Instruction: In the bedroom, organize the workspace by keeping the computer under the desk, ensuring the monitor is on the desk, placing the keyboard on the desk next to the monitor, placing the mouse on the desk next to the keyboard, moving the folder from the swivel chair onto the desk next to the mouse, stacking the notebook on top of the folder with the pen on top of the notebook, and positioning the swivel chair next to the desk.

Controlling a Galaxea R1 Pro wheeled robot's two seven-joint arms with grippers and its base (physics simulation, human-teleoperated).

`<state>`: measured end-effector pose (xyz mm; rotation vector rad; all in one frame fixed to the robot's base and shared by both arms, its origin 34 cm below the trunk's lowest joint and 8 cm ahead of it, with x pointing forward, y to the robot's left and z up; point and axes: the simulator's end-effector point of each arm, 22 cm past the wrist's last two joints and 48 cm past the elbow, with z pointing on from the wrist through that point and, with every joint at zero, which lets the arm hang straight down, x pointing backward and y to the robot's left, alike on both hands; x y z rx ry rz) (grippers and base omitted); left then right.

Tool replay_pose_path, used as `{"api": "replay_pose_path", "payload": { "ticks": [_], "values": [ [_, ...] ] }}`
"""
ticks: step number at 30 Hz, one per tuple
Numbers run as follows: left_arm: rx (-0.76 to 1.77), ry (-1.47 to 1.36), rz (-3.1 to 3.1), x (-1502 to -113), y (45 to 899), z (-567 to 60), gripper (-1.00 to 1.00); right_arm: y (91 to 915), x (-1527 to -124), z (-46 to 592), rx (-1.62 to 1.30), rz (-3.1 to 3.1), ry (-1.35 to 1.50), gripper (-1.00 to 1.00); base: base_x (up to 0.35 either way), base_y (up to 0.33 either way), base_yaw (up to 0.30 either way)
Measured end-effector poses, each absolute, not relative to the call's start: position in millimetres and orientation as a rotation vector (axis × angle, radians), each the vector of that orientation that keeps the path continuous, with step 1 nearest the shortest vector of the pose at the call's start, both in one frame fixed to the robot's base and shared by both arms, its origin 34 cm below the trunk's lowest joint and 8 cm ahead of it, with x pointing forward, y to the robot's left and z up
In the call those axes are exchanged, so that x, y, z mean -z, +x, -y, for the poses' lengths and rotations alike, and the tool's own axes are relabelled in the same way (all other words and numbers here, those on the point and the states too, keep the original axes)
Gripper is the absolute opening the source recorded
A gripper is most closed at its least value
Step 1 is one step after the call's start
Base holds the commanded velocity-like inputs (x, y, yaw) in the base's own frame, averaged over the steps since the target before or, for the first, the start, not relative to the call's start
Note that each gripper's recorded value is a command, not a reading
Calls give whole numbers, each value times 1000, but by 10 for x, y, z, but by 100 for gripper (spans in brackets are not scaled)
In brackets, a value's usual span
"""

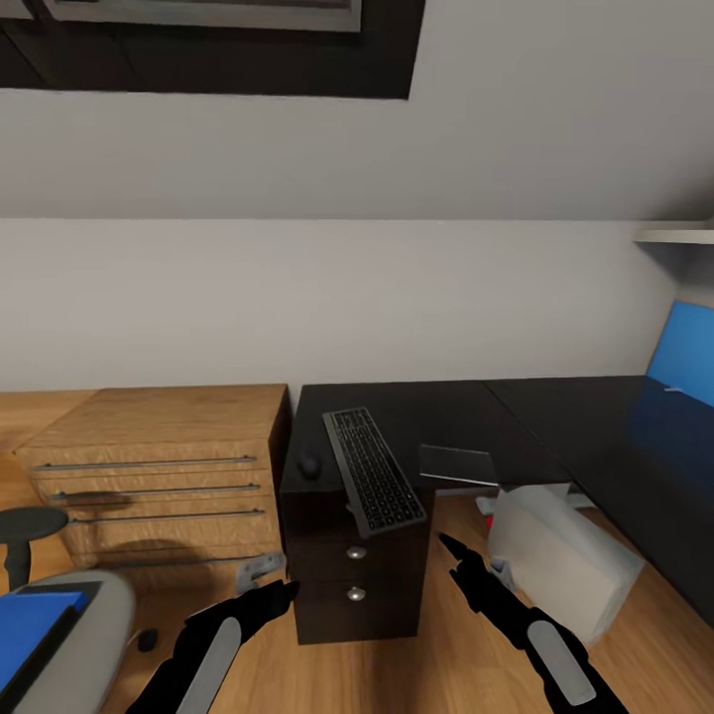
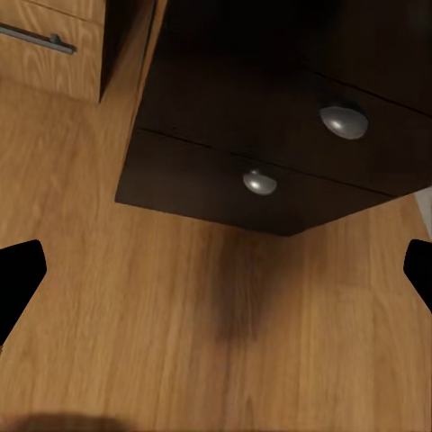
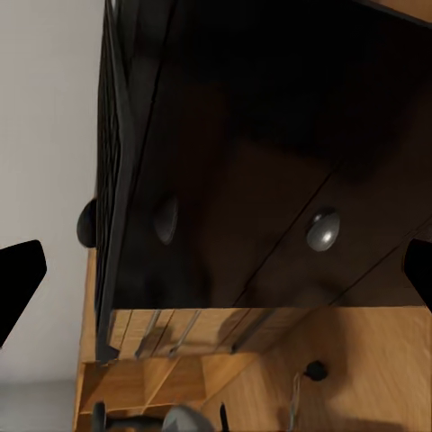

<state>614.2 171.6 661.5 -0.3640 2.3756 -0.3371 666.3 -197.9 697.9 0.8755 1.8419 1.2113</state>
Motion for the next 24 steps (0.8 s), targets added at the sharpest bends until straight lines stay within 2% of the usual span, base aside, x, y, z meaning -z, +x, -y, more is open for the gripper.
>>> {"api": "replay_pose_path", "payload": {
  "ticks": [9, 24],
  "values": [
    [338, -362, -2376, -6614, 6143, -1714, 100, 6650, -6961, 1876, -1227, -1846, 880, 100, 65, 33, 0],
    [342, -364, -2376, -6614, 6141, -1705, 100, 6614, -6951, 1680, -1250, -1871, 852, 100, 104, 93, 0]
  ]
}}
